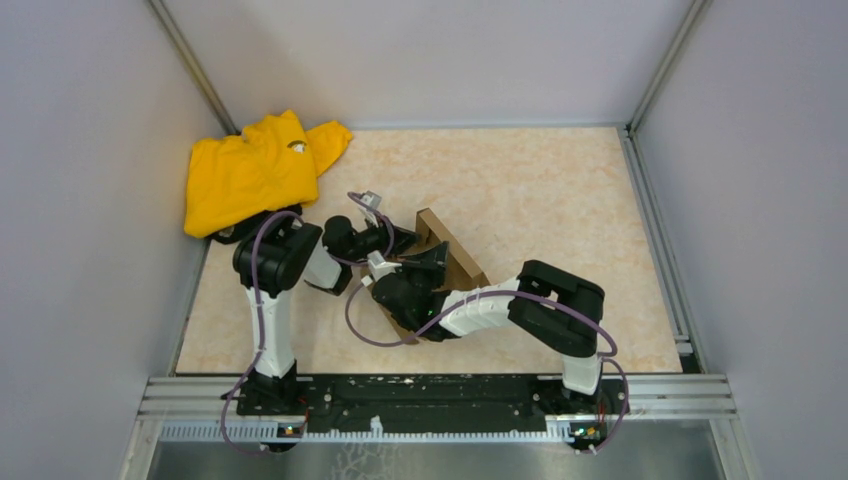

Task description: Fold the paper box

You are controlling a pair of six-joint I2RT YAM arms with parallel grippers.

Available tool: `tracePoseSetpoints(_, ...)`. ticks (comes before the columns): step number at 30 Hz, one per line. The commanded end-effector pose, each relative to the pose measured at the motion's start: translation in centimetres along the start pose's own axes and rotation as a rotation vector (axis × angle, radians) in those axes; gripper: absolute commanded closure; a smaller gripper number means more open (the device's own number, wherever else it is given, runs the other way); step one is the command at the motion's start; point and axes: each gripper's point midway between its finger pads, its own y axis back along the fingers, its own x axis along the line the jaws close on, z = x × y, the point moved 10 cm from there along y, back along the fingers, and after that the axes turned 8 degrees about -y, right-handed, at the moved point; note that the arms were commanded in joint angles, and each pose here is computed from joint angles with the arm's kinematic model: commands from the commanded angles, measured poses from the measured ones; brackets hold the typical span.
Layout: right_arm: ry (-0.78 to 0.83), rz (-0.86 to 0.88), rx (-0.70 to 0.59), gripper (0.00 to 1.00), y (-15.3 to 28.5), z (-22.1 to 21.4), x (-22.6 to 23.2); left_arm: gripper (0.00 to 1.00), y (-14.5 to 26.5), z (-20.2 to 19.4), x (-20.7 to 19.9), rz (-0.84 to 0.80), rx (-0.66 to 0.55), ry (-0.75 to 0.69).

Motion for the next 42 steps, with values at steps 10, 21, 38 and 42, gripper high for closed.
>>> tracePoseSetpoints(10, -0.053, 0.05, -0.057, 1.0, 0.1, 0.9, 0.5, 0.64, -0.9, 0.2, -0.1, 0.033, 0.002, -0.008)
tracePoseSetpoints(21, -0.058, 0.064, -0.069, 1.0, 0.1, 0.8, 0.7, 0.82, -2.1, 0.2, 0.0, 0.056, 0.019, 0.024)
tracePoseSetpoints(38, -0.087, 0.08, -0.071, 1.0, 0.4, 0.2, 0.3, 0.9, -1.3, 0.3, -0.1, 0.229, 0.032, 0.006)
tracePoseSetpoints(42, -0.125, 0.1, -0.071, 1.0, 0.6, -0.2, 0.0, 0.9, -1.2, 0.2, -0.4, 0.291, 0.054, -0.009)
